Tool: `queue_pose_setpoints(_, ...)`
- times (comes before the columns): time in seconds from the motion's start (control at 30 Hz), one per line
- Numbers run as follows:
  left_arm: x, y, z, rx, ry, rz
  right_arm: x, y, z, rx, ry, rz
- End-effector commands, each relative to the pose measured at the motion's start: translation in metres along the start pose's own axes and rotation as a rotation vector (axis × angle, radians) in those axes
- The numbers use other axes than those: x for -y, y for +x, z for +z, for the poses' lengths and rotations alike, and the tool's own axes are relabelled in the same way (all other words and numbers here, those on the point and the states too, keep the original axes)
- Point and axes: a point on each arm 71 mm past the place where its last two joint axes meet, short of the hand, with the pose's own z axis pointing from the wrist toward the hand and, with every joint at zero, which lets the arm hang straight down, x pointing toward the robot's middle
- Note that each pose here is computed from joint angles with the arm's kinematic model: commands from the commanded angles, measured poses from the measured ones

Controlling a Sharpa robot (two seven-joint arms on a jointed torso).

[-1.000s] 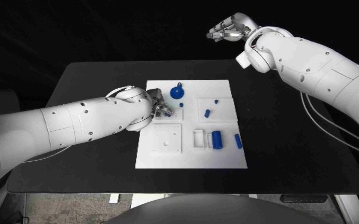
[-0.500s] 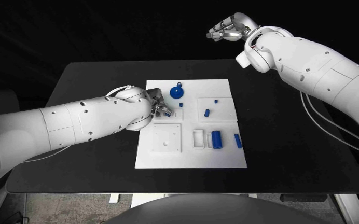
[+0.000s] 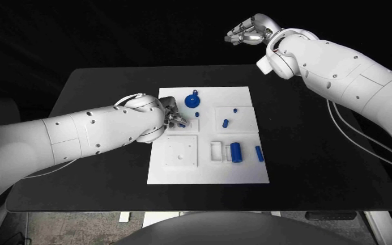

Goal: Assemble the parts on the task board

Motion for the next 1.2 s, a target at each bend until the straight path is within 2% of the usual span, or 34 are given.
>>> queue_pose_setpoints(0.03, -0.0056, 0.006, 0.0016, -0.029, -0.023, 0.015, -0.0007, 0.0011, -0.0001, -0.014, -0.005, 0.005)
queue_pose_setpoints(1.2, -0.0068, 0.0031, 0.0037, -0.007, -0.02, 0.002, -0.0006, 0.0038, -0.0001, -0.029, -0.005, 0.005)
